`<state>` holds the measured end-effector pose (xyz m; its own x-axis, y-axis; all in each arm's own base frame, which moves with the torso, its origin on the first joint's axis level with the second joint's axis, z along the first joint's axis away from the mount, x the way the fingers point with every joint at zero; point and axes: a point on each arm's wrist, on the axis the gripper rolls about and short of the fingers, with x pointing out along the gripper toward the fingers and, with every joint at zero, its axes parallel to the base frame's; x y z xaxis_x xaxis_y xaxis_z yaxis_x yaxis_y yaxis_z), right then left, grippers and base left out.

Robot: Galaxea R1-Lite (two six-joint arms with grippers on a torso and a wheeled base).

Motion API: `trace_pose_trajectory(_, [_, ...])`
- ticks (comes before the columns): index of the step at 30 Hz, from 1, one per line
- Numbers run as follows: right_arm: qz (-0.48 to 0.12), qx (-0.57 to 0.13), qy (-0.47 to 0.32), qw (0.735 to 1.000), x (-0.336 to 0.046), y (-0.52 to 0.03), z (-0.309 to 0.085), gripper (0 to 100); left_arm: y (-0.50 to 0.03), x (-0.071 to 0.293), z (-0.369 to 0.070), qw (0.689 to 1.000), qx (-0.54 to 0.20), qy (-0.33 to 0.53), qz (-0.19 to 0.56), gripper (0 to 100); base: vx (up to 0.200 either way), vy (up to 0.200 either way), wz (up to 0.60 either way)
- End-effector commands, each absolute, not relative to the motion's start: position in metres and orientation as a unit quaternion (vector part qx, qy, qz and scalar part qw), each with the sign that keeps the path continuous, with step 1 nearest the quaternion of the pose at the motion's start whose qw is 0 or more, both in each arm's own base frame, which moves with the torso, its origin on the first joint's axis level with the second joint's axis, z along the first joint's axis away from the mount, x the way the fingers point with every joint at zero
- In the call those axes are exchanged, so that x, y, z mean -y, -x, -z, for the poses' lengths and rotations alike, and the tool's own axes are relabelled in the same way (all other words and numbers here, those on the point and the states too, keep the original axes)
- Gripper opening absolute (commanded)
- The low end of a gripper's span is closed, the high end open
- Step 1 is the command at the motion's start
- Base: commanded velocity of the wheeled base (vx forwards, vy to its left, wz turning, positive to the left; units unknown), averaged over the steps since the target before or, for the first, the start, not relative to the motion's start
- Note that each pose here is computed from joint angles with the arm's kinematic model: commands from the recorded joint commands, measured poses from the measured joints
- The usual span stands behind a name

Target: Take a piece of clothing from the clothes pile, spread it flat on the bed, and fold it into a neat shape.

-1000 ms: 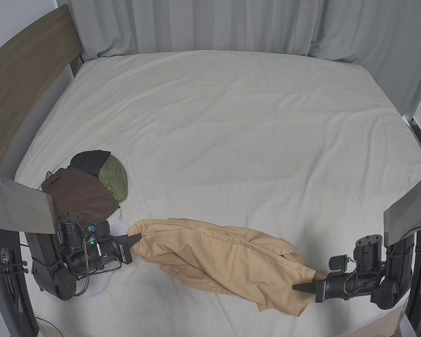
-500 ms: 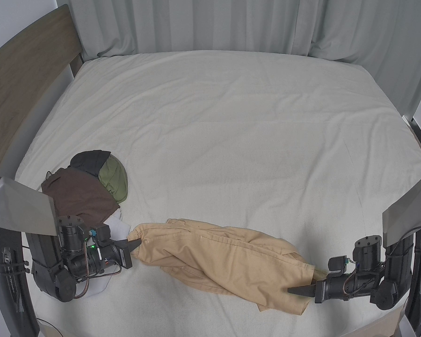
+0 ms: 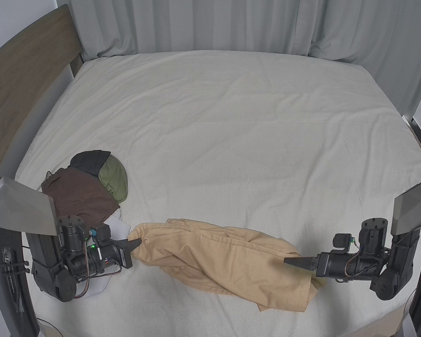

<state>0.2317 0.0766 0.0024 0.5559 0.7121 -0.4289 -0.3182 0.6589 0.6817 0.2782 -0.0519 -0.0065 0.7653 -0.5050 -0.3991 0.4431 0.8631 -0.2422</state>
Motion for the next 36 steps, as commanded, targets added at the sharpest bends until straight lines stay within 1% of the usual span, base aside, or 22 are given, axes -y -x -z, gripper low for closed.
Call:
trace_pose_trajectory(1, [-0.315, -0.335, -0.282, 0.842, -0.079, -0.238, -0.012, 100, -0.279, 0.052, 0.006, 0.938, -0.229, 0.067, 0.253, 0, 0.000, 0.000, 0.00])
trace_pose_trajectory(12, [-0.309, -0.338, -0.301, 0.837, -0.082, -0.241, -0.011, 100, -0.280, 0.052, 0.005, 0.939, -0.225, 0.067, 0.253, 0, 0.000, 0.000, 0.00])
trace_pose_trajectory(19, [-0.282, -0.355, -0.297, 0.841, -0.081, -0.242, 0.002, 100, -0.280, 0.052, 0.003, 0.939, -0.222, 0.067, 0.253, 0, 0.000, 0.000, 0.00])
trace_pose_trajectory(29, [-0.289, -0.352, -0.296, 0.840, -0.086, -0.247, 0.003, 100, -0.281, 0.051, 0.003, 0.940, -0.221, 0.067, 0.252, 0, 0.000, 0.000, 0.00])
trace_pose_trajectory(36, [-0.282, -0.354, -0.292, 0.843, -0.092, -0.250, 0.009, 100, -0.280, 0.051, 0.002, 0.940, -0.221, 0.067, 0.252, 0, 0.000, 0.000, 0.00])
